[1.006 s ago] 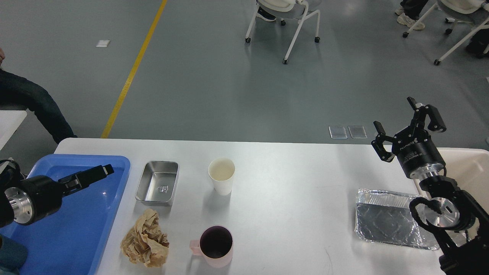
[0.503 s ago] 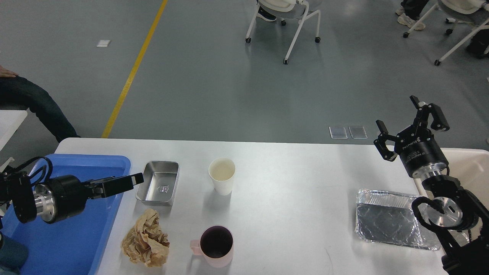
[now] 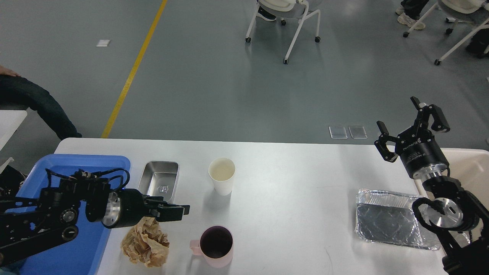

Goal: Tidy desktop
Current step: 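Grasp the pink mug with the left gripper and lift it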

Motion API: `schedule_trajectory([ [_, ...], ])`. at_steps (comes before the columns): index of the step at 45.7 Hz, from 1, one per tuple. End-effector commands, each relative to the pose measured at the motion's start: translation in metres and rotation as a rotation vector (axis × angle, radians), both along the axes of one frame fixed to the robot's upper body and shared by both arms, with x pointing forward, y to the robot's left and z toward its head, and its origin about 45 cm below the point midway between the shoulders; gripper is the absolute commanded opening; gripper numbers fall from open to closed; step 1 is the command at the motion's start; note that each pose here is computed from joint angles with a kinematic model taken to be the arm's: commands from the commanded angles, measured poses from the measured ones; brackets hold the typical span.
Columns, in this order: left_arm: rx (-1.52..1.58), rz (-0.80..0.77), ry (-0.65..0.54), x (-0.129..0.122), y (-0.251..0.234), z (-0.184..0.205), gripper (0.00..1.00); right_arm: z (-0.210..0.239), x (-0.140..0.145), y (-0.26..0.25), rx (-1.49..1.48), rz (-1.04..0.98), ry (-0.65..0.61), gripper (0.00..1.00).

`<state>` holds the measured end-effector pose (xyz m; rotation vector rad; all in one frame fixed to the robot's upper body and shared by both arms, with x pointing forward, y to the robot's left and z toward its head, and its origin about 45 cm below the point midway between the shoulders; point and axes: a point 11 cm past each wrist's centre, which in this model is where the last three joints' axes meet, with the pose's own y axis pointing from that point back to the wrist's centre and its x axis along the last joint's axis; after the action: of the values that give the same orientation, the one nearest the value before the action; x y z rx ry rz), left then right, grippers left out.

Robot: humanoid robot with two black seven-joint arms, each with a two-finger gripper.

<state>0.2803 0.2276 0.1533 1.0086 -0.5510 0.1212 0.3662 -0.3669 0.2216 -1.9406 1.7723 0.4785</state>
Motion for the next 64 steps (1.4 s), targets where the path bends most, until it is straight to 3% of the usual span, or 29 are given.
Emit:
schedule_trajectory([
  [1, 0.007, -0.062, -0.015, 0.002, -0.019, -0.004, 0.96, 0.0, 0.0, -0.002, 0.0, -0.005, -0.001, 1.0],
  [19, 0.078, -0.175, -0.028, 0.005, -0.031, -0.002, 0.95, 0.001, 0.0, -0.004, -0.001, -0.012, -0.003, 1.0],
  [48, 0.127, -0.363, 0.005, -0.012, -0.054, -0.02, 0.95, 0.003, -0.001, -0.008, 0.001, -0.024, -0.006, 1.0],
  [64, 0.192, -0.414, -0.038, 0.004, -0.065, -0.032, 0.95, 0.004, -0.003, -0.017, -0.002, -0.046, -0.009, 1.0],
])
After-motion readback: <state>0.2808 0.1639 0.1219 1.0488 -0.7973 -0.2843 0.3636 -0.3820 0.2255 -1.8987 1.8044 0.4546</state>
